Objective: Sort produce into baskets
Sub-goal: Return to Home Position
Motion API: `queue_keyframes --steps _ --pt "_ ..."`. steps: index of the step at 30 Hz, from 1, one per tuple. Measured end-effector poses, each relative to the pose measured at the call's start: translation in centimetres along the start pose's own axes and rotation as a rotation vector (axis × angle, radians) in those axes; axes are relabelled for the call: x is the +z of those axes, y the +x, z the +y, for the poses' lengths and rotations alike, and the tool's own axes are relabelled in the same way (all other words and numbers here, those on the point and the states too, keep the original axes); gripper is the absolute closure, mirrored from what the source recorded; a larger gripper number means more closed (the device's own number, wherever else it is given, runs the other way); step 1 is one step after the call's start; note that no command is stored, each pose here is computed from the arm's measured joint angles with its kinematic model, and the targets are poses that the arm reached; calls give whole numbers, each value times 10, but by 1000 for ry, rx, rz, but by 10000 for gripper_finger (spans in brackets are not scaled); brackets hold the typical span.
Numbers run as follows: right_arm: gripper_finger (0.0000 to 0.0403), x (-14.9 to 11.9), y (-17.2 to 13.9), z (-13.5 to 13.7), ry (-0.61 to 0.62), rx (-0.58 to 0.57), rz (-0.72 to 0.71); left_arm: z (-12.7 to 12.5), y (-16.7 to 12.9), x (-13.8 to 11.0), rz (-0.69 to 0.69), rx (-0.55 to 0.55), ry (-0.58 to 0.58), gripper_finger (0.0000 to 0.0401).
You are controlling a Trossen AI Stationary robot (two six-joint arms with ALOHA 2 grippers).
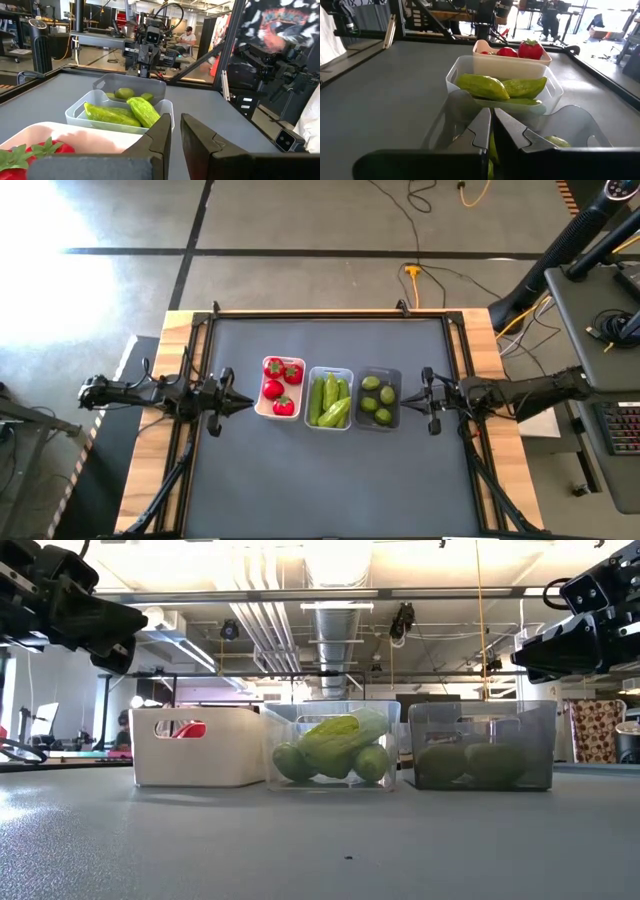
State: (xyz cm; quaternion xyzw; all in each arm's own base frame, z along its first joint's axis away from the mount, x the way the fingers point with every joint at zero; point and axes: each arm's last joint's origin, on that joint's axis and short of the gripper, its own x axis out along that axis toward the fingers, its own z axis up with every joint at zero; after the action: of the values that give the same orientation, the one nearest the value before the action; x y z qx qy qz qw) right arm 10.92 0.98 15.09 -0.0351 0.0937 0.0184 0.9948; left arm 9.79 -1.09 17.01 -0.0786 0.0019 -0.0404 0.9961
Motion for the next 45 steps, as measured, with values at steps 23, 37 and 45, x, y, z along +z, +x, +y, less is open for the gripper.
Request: queue_keyframes --steps 23,37,45 --pt "390 14 -12 -2 15 -16 -175 0 0 0 1 0 0 374" --pt "390 15 -12 -2 15 -15 -177 0 0 0 1 0 0 374" --pt "390 16 -12 -2 15 -14 -179 0 0 0 1 0 0 374"
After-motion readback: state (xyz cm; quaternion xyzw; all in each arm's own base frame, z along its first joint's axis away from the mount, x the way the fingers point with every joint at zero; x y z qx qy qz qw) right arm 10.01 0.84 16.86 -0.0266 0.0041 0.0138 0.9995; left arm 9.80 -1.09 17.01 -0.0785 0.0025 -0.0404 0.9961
